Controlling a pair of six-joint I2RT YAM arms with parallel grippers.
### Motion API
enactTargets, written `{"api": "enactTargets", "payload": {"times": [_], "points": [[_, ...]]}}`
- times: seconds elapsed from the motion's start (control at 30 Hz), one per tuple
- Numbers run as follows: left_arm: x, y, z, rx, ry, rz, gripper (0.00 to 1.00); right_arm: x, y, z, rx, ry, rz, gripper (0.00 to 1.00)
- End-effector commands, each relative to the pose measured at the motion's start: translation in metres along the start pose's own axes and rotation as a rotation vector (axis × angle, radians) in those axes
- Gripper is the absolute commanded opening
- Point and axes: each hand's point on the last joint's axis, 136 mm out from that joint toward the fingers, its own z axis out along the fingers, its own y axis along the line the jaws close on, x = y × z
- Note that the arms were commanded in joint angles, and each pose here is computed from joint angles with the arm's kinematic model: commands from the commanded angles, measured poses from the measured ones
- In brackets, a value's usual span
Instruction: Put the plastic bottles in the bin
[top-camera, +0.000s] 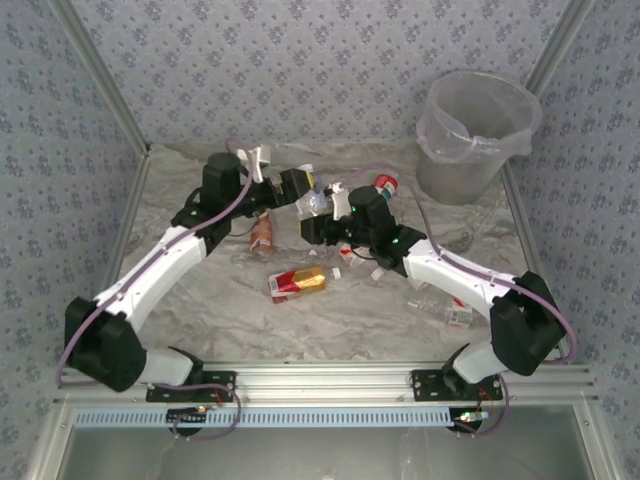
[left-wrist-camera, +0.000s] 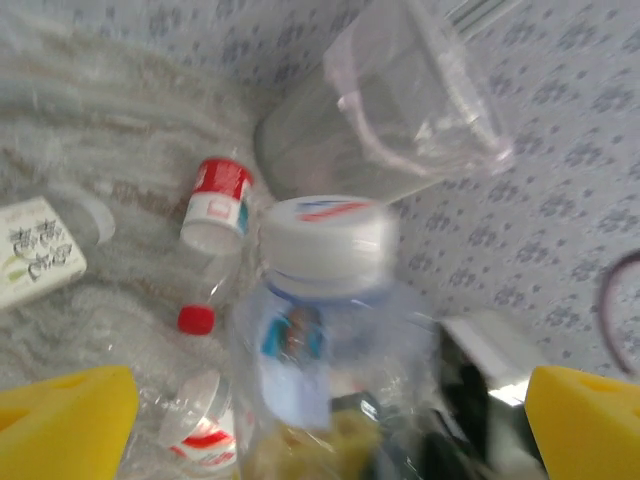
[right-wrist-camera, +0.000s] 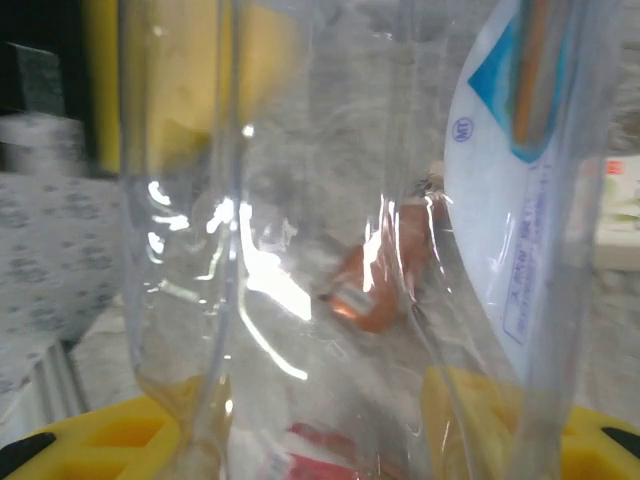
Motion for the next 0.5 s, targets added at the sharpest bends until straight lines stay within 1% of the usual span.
{"api": "enactTargets", "payload": {"times": [0.0, 0.07, 0.17, 0.33, 0.47], "points": [[-0.02, -0.007, -0.032, -0.064, -0.129, 0.081, 0.99, -0.005, -0.025, -0.019, 0.121, -0.003, -0.02, 0.54], [-0.022, 0.012, -0.044, -0.17, -0.182, 0.085, 0.99, -0.012, -0.034, -0.03, 0.157, -0.024, -0.031, 0.54], [-0.022, 0.035, -0.062, -0.291, -0.248, 0.084, 0.99, -0.026, -0.048, -0.046, 0.208, -0.059, -0.047, 0.54], [-0.018, 0.066, -0.088, -0.443, -0.319, 0.075, 0.99, -0.054, -0.071, -0.075, 0.292, -0.119, -0.067, 0.54], [-0.01, 0.082, -0.104, -0.526, -0.337, 0.07, 0.99, -0.079, -0.088, -0.1, 0.375, -0.151, -0.111, 0.53]]}}
